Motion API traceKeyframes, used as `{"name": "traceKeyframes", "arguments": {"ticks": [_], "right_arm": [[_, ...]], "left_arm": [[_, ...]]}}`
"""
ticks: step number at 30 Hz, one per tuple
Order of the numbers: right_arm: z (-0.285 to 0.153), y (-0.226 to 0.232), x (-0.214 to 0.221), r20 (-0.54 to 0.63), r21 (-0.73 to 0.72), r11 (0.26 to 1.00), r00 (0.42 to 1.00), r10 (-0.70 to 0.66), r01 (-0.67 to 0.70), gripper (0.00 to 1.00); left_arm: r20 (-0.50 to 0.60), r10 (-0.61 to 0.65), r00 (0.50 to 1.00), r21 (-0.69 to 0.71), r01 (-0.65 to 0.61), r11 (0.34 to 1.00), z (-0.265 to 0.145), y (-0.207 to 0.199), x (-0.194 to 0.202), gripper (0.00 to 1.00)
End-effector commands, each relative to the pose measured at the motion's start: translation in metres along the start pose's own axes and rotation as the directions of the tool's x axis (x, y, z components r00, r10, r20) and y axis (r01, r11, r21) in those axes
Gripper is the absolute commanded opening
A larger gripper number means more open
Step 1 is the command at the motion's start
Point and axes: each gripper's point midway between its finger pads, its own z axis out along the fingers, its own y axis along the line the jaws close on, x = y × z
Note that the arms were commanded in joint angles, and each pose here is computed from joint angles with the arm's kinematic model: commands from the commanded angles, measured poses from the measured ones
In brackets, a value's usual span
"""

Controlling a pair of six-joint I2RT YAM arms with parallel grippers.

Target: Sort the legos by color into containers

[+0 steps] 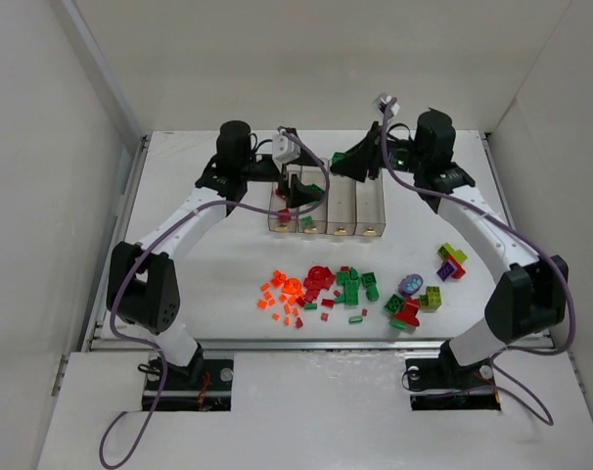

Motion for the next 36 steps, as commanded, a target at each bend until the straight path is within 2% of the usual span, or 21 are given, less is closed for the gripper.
{"name": "traceKeyframes", "arguments": {"ticks": [1, 4, 6, 7, 11, 14, 16, 18, 22, 28, 31, 36], "right_arm": [[-0.001, 0.044, -0.022, 0.046, -0.087, 0.987, 0.991, -0.129, 0.133, 0.00], [-0.002, 0.063, -0.024, 0.065, -0.089, 0.979, 0.982, -0.177, 0.182, 0.00], [-0.004, 0.066, -0.023, 0.071, -0.076, 0.975, 0.977, -0.201, 0.207, 0.00], [-0.008, 0.070, -0.020, 0.071, -0.076, 0.975, 0.977, -0.201, 0.207, 0.00], [-0.014, 0.076, -0.020, 0.078, -0.076, 0.972, 0.973, -0.218, 0.224, 0.00], [-0.011, 0.084, -0.020, 0.084, -0.088, 0.967, 0.969, -0.233, 0.240, 0.00], [-0.009, 0.085, -0.021, 0.086, -0.078, 0.966, 0.966, -0.242, 0.248, 0.00], [-0.007, 0.095, -0.020, 0.091, -0.098, 0.959, 0.962, -0.256, 0.265, 0.00], [-0.006, 0.098, -0.014, 0.084, -0.108, 0.958, 0.962, -0.259, 0.267, 0.00], [-0.015, 0.096, 0.005, 0.057, -0.094, 0.953, 0.957, -0.285, 0.289, 0.00], [-0.012, 0.099, 0.020, 0.012, -0.114, 0.946, 0.953, -0.303, 0.302, 0.00], [-0.005, 0.110, 0.021, 0.007, -0.124, 0.928, 0.935, -0.354, 0.352, 0.00]], "left_arm": [[0.084, -0.108, 0.991, 0.137, 0.096, 0.986, 0.004, -0.032, -0.030, 0.80], [0.088, -0.106, 0.991, 0.176, 0.089, 0.980, 0.004, -0.045, -0.037, 0.76], [0.090, -0.100, 0.991, 0.186, 0.082, 0.979, 0.001, -0.050, -0.040, 0.71], [0.090, -0.099, 0.991, 0.174, 0.082, 0.981, -0.003, -0.049, -0.040, 0.64], [0.094, -0.097, 0.991, 0.165, 0.080, 0.983, -0.009, -0.052, -0.045, 0.58], [0.103, -0.099, 0.990, 0.200, 0.077, 0.977, -0.013, -0.061, -0.058, 0.59], [0.119, -0.081, 0.990, 0.207, 0.055, 0.977, -0.014, -0.069, -0.072, 0.70], [0.125, -0.078, 0.989, 0.208, 0.051, 0.977, -0.016, -0.072, -0.075, 0.74], [0.129, -0.061, 0.990, 0.192, 0.036, 0.981, -0.021, -0.071, -0.077, 0.74], [0.128, -0.041, 0.991, 0.220, 0.012, 0.976, -0.032, -0.077, -0.081, 0.60], [0.129, -0.032, 0.991, 0.239, 0.001, 0.971, -0.033, -0.080, -0.084, 0.60], [0.131, -0.034, 0.991, 0.266, -0.002, 0.964, -0.030, -0.087, -0.088, 0.64]]}}
